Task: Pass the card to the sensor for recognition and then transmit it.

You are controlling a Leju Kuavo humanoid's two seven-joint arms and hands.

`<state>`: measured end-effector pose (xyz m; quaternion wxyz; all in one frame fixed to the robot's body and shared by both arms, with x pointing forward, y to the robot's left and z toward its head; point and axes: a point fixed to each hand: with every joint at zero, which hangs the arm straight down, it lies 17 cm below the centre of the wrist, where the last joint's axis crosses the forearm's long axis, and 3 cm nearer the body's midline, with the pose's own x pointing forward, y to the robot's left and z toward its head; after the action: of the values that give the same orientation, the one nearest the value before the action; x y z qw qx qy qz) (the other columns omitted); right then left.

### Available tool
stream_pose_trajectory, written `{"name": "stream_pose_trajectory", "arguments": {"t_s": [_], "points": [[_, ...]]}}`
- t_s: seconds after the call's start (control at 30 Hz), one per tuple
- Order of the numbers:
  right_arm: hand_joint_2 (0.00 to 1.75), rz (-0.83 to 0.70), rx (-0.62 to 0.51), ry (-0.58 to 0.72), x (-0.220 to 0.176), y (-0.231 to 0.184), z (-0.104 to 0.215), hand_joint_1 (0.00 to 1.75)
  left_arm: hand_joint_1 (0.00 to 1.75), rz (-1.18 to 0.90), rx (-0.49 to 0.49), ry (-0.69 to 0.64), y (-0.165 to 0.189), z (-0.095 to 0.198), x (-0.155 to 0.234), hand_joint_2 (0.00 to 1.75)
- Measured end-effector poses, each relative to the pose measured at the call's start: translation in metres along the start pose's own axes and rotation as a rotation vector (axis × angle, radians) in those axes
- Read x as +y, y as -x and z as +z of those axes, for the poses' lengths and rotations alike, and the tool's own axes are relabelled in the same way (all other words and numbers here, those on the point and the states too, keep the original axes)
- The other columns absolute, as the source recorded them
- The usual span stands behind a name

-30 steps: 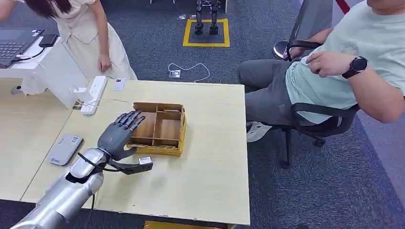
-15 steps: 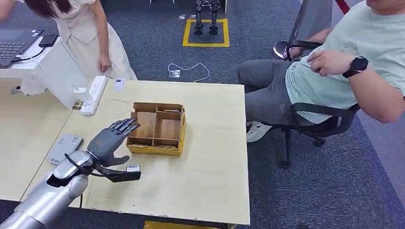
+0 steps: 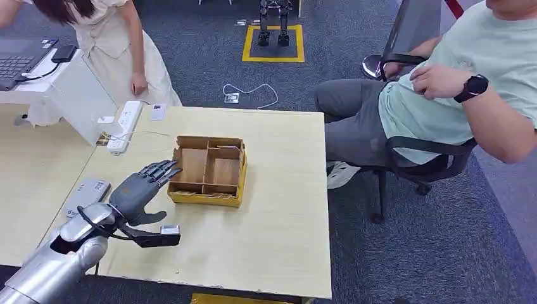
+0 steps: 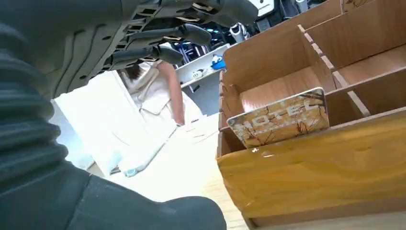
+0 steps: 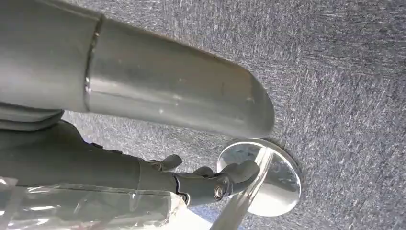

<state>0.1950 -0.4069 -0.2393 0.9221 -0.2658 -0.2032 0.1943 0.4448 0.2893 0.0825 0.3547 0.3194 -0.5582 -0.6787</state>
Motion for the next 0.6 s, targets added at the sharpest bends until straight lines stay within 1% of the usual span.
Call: {"name": "stream_pose_trajectory", "arguments": {"t_s": [0.6], "points": [[0.00, 0.000, -0.001, 0.001, 0.000, 0.000, 0.000, 0.00, 0.00, 0.015, -0.047, -0.004, -0.021, 0.003, -0.001, 1.75]]}}
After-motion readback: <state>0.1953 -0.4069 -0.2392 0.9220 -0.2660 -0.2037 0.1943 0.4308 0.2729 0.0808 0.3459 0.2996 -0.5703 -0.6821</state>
